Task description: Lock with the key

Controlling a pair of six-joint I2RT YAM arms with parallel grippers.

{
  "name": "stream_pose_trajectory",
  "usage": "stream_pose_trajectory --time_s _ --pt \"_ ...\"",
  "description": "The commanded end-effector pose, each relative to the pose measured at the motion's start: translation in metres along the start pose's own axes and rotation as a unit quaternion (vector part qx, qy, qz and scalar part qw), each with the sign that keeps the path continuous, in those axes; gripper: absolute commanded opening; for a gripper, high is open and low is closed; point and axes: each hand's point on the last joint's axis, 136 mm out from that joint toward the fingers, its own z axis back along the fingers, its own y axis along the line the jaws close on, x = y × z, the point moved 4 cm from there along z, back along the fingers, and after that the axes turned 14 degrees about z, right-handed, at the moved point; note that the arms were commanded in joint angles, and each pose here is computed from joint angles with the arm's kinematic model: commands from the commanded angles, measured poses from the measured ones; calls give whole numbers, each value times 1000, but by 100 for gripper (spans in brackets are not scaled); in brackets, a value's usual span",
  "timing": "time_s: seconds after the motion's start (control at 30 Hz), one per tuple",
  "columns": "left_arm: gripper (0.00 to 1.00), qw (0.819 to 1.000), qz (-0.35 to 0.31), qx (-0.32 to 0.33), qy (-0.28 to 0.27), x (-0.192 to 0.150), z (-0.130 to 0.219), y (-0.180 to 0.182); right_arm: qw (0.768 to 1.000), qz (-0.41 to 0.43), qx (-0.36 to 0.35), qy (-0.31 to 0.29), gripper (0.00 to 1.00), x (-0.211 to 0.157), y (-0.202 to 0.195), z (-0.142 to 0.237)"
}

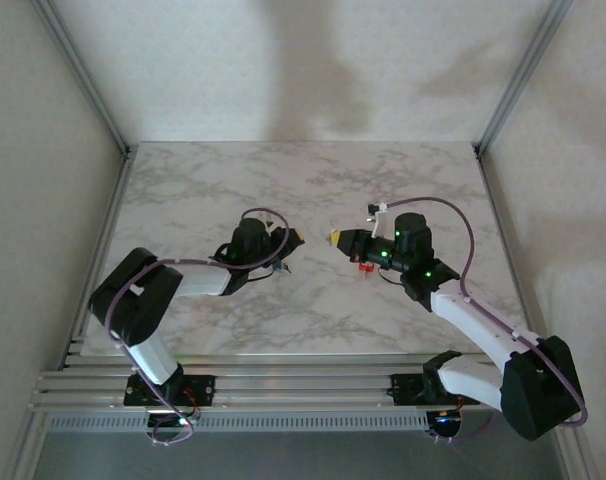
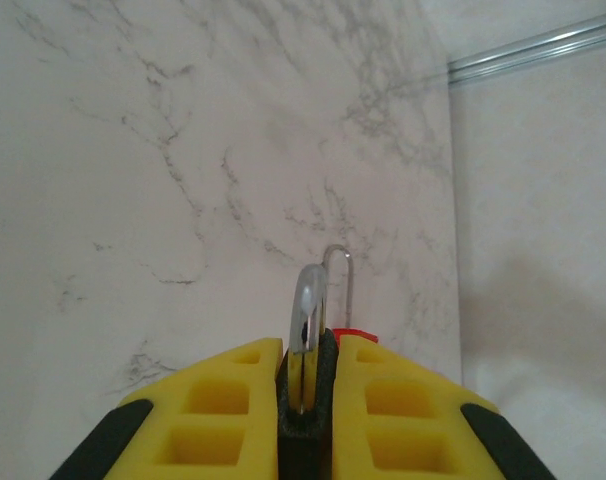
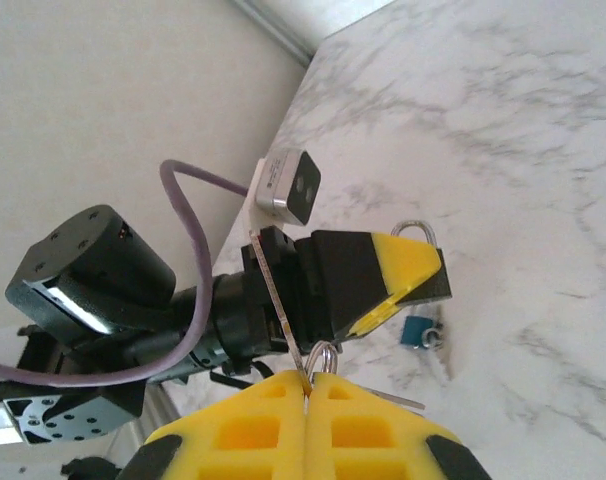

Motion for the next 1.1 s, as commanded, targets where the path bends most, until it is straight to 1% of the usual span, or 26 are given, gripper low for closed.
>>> stream_pose_trajectory --time_s 0.0,0.27,0.3,0.4,0.8,0.83,0.97,1.03,1.07 --pt "0 1000 -9 21 22 -6 -16 -1 999 -4 -7 -38 0 13 -2 5" --pt "0 994 -32 98 28 -10 -44 12 999 -17 7 -29 0 11 -4 0" --pt "0 992 -34 117 32 -12 -46 18 999 -17 9 -29 0 11 -4 0" --pt "0 988 -45 141 40 -15 -53 24 999 -19 14 -25 0 11 -3 -2" --pt "0 981 -54 182 37 -15 -60 42 999 -21 21 -24 0 11 -1 -2" --pt "3 980 -57 186 36 -15 -60 43 999 -23 22 -23 0 10 -1 -2" --pt "9 978 -61 196 33 -14 -60 46 999 -23 23 -22 0 10 -2 -3" --pt "15 977 -62 199 33 -14 -60 48 999 -24 23 -22 0 11 -2 -3" --pt "17 977 -63 200 33 -14 -60 48 999 -24 23 -22 0 11 -2 -4"
